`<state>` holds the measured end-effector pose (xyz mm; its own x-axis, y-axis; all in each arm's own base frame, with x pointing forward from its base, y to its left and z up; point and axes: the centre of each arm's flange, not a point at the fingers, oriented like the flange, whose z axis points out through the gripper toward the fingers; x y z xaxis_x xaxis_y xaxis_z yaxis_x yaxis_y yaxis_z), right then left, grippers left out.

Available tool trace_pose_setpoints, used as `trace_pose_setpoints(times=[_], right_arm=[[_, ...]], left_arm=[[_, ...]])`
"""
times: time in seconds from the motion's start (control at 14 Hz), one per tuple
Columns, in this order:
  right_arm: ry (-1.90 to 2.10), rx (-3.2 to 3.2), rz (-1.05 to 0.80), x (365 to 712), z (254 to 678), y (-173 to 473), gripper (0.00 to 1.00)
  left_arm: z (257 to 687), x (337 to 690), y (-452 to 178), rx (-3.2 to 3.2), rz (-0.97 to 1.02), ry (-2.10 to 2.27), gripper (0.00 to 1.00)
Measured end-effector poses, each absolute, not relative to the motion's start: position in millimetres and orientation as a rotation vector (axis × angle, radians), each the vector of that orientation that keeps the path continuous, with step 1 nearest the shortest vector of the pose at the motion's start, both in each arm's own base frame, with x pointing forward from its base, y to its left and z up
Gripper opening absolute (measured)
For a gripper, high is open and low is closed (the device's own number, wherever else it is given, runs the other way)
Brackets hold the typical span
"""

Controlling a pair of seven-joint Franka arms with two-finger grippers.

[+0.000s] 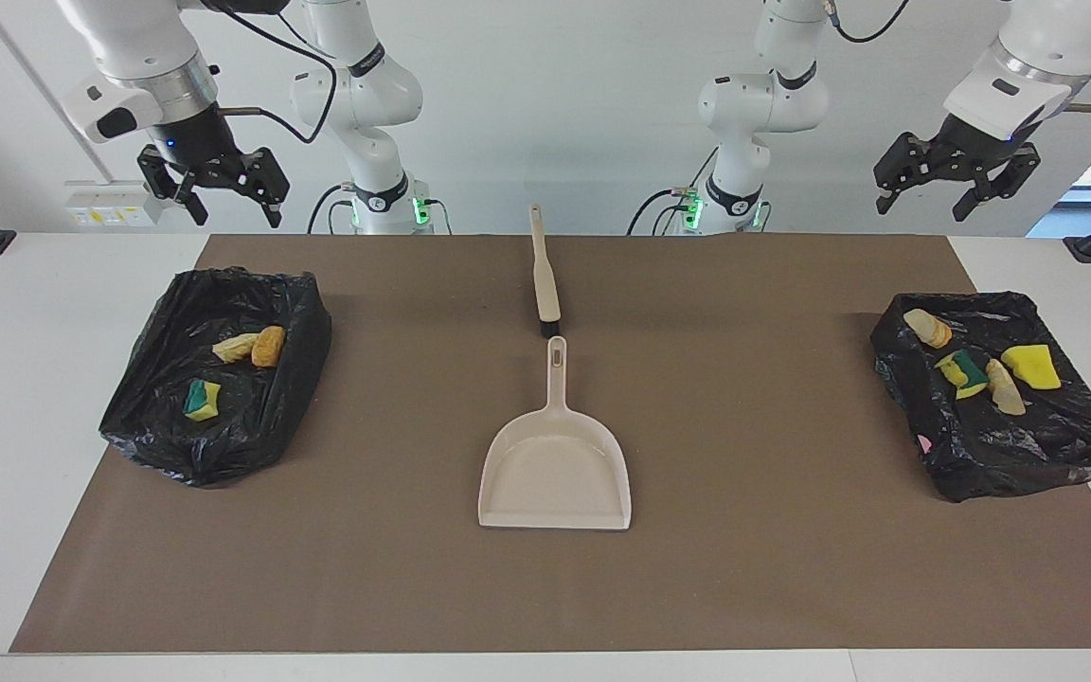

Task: Sweep and dump trash in bin

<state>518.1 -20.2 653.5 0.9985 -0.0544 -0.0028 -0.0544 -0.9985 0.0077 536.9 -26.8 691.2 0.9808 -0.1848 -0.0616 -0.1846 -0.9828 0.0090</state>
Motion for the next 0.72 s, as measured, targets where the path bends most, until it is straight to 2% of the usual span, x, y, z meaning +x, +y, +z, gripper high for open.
trace_pose_setpoints(times=[0.72], right_arm=[[-0.085, 3.133, -0.005, 518, 654, -20, 1.00]], left_arm=[[683, 516, -24, 3.115, -0.146, -0.288, 1.00]])
